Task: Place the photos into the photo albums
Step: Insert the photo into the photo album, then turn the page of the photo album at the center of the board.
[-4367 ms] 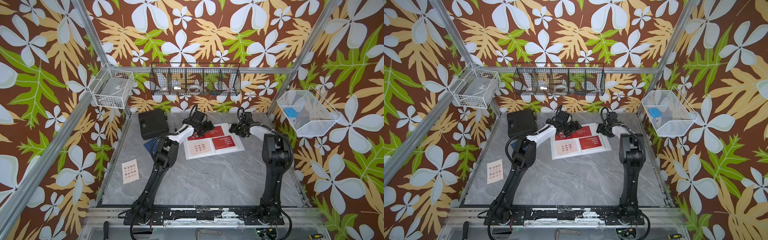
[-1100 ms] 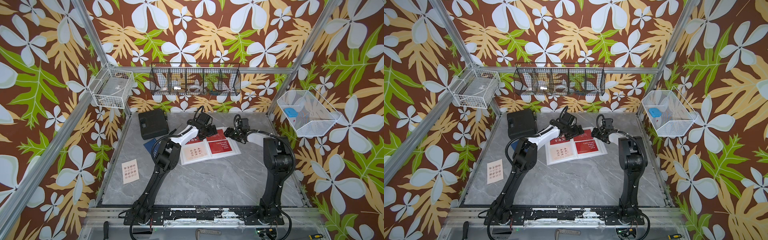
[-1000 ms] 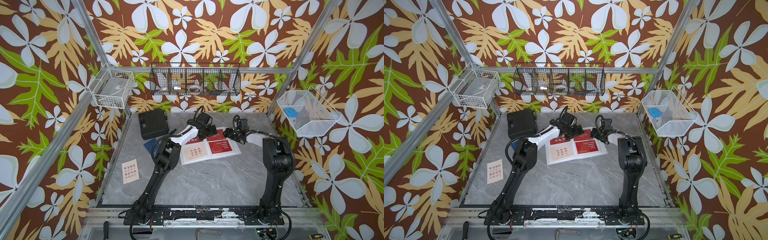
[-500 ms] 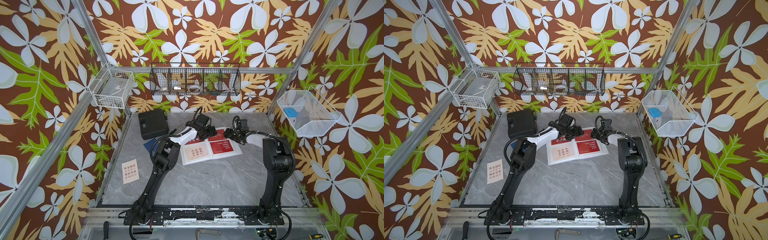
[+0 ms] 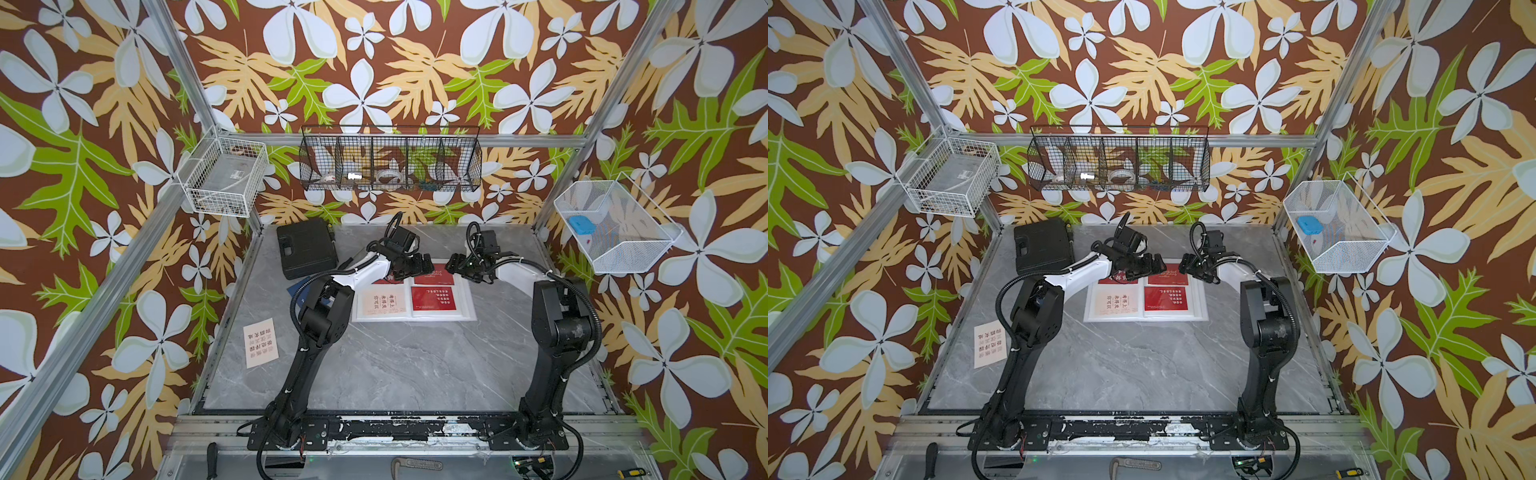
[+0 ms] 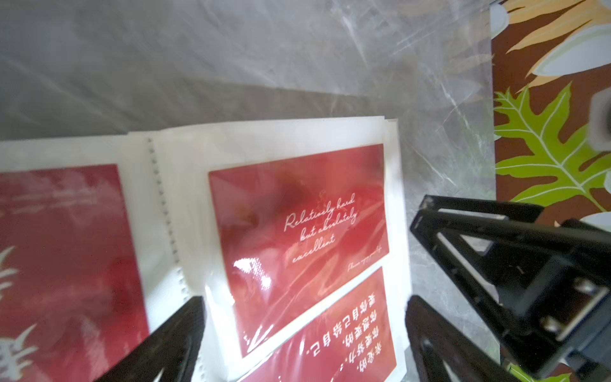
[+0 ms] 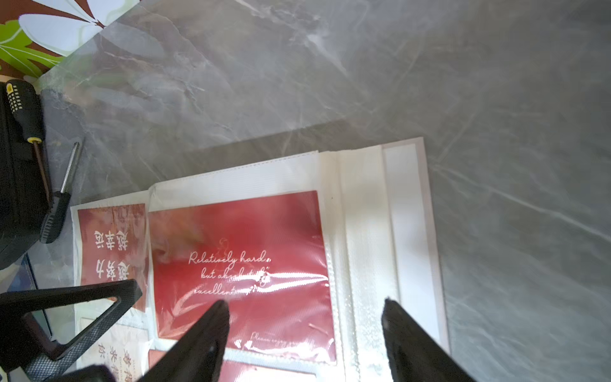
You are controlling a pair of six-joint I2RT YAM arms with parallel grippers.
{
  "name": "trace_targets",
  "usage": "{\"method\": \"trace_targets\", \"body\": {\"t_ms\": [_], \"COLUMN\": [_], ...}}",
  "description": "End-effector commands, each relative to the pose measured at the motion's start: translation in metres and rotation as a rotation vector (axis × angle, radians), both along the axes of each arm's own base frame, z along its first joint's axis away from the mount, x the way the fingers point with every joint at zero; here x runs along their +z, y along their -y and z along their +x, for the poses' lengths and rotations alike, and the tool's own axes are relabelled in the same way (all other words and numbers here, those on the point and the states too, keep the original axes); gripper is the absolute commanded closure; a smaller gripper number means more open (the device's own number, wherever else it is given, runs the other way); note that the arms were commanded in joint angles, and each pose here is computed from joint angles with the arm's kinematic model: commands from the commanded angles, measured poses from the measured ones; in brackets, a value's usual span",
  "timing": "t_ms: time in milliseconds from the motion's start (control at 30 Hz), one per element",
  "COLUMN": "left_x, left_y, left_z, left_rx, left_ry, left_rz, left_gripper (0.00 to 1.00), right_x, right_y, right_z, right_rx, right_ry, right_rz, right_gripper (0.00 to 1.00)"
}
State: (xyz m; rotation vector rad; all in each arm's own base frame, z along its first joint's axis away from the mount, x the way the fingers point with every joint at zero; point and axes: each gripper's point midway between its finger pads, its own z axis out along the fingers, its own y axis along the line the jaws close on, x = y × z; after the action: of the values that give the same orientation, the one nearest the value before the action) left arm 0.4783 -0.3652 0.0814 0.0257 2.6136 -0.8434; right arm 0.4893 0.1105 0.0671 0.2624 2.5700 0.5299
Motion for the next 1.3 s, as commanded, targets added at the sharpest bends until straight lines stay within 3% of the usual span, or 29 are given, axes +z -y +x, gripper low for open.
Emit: {"method": "trace_targets", "body": {"t_ms": [0,300,700,1100,1267], "left_x": [0.006,0.027,-0.021,-0.034,-0.035], "left_y": [-0.010,-0.036,-0.109,-0.121,-0.123], "left_z": [0.004,-0.002,-0.029,-0.041,-0.041], "left_rx": [0.013,0.027,0.084,0.087,0.095], "left_ry": [0.037,0.100,0.014,-0.004,-0.010], "left_rz": [0.018,0.002,0.136,0.147,0.125], "left_gripper": [0.02,0.00,0.01,0.01,0.01], "right_x": [-0.007,-0.014,-0.018,-0.001,0.014], "right_y": [-0.002,-0.016,-0.024,-0.036,-0.050], "right_z": [-0.012,-0.032,-0.050,-0.054,-0.052], "right_rx": [0.018,0.072,0.108,0.100,0.122], "right_ry": [-0.050,-0.088,-0.122,-0.093,-0.053], "right_rz": [0.002,0.039,0.015,0.063,0.166], "right_gripper": [0.24,0.26,0.26,0.27,0.28]}}
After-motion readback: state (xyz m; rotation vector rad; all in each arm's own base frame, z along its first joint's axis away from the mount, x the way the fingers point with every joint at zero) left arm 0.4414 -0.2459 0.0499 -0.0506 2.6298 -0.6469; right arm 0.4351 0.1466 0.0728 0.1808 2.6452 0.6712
